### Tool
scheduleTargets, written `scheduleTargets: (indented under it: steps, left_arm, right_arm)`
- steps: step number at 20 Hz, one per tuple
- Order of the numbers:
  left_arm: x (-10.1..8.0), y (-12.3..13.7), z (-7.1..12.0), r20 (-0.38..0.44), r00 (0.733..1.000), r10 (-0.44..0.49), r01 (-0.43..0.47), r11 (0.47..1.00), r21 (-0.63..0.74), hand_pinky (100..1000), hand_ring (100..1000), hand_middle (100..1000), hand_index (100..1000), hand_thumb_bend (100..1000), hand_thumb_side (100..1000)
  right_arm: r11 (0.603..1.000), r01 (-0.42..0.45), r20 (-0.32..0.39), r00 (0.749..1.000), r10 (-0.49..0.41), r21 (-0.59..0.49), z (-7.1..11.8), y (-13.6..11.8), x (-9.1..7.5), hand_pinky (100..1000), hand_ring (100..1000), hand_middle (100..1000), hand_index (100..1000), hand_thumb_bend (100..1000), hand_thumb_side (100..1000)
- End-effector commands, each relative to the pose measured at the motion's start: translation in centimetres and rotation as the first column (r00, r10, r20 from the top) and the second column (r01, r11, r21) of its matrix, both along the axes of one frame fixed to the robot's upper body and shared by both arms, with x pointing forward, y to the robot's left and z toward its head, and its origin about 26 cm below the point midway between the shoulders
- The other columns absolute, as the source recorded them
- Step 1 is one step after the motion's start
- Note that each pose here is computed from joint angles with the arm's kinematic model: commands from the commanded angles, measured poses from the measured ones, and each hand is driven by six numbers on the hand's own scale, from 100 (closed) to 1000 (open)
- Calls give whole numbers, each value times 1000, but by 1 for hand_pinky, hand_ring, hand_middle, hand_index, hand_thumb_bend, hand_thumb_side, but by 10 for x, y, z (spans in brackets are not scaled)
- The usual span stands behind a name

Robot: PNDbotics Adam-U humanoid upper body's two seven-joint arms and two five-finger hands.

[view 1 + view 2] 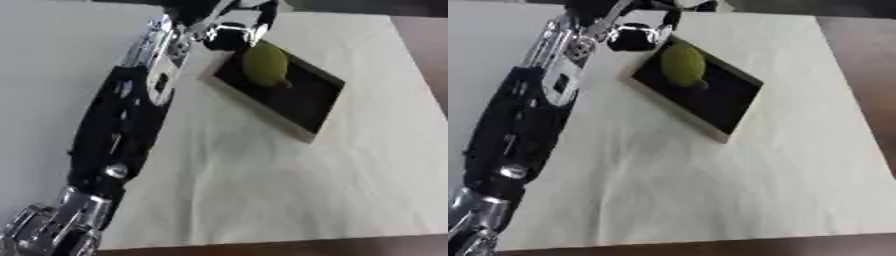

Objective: Pick up objects on the table and place them in the box.

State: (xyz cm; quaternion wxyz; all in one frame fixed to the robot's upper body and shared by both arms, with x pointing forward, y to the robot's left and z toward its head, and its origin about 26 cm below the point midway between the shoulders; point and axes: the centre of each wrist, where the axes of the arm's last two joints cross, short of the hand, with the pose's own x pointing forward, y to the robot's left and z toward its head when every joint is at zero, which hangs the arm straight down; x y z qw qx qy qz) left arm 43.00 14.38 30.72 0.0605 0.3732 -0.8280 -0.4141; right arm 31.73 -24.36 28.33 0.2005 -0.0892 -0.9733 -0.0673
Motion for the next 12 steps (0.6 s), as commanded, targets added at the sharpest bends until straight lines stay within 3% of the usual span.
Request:
scheduleTargets:
  steps: [1,9,12]
  left_arm:
    - [-16,17,20,102,995,-6,12,998,-65,769,805,791,875,108,278]
    - [-49,102,20,184,969,166,-114,958,-262,742,791,793,875,100,368]
    - [-66,121,15,200,958,206,-137,940,-313,738,788,792,870,100,378]
  right_arm:
    - [999,37,39,999,-35,-32,10,-7,-6,835,696,627,727,100,551]
    - [992,103,42,994,-101,-69,10,-20,-8,834,695,627,726,100,544]
    - [989,127,41,991,-124,-77,10,-24,-9,834,695,626,726,100,546]
